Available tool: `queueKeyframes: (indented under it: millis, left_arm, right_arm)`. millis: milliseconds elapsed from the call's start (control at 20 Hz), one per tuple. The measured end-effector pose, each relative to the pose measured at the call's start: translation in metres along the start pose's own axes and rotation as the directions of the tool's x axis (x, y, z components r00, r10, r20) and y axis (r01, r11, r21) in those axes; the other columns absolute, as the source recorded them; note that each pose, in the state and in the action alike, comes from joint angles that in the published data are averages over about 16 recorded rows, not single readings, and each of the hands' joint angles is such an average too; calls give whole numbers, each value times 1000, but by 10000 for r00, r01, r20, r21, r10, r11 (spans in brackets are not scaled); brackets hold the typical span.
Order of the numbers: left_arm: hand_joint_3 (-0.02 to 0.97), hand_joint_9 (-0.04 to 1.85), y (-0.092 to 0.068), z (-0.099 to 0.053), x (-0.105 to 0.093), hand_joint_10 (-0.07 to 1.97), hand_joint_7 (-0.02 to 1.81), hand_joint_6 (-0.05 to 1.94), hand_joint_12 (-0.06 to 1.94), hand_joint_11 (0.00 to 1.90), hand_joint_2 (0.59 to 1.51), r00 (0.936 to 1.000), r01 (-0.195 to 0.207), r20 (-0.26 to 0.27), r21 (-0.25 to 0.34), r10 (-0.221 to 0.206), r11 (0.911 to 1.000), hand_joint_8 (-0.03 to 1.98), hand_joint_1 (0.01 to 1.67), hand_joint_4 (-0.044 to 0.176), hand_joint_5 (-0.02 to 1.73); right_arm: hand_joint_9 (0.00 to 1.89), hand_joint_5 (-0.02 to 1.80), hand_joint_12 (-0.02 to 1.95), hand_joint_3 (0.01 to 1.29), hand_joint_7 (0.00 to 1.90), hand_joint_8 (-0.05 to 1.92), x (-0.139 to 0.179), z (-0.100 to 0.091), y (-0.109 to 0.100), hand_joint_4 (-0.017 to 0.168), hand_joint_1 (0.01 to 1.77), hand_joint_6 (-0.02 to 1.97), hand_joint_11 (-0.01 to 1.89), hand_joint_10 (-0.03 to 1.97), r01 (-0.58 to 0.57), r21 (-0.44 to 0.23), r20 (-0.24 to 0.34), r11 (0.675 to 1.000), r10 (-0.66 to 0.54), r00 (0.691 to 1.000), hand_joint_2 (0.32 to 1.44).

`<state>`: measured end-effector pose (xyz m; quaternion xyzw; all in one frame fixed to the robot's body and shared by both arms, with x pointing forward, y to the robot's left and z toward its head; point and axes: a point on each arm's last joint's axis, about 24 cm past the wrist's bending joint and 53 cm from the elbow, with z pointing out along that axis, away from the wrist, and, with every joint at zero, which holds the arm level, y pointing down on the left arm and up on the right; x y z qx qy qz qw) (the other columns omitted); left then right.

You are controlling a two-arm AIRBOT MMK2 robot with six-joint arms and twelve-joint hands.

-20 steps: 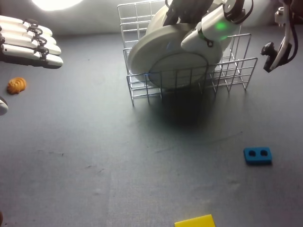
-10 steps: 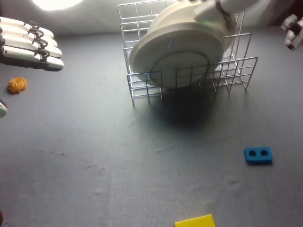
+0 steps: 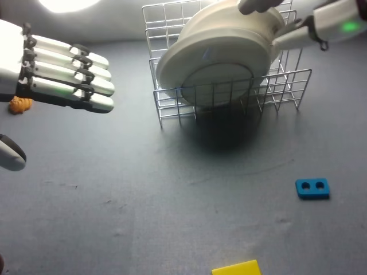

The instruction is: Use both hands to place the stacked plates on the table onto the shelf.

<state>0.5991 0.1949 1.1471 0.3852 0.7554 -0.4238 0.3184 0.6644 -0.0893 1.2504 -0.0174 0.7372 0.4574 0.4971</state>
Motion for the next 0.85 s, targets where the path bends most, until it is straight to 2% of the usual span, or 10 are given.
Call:
queueKeyframes:
  millis: [350,650,850]
  left_arm:
    - [21,24,-39,21,2,10,22,17,7,22,1181,9992,-296,-215,1211,325,9922,17,15,0,38]
    - [21,26,-56,30,6,10,27,17,8,20,1182,9987,-284,-373,1663,350,9857,17,15,-2,42]
    - [20,27,-60,32,6,10,29,17,8,18,1182,9987,-239,-402,1762,315,9841,17,15,-1,42]
  right_arm:
    - [916,826,907,11,906,5,11,-28,1,-6,1050,21,565,-4,468,-9,-196,9989,-468,9987,1016]
    - [857,785,954,11,851,5,19,-40,2,-6,1029,21,488,-4,522,52,-349,9986,-519,9980,1017]
    - [835,766,972,11,826,5,24,-43,5,-6,1020,22,448,-4,550,-12,-436,9985,-550,9975,1018]
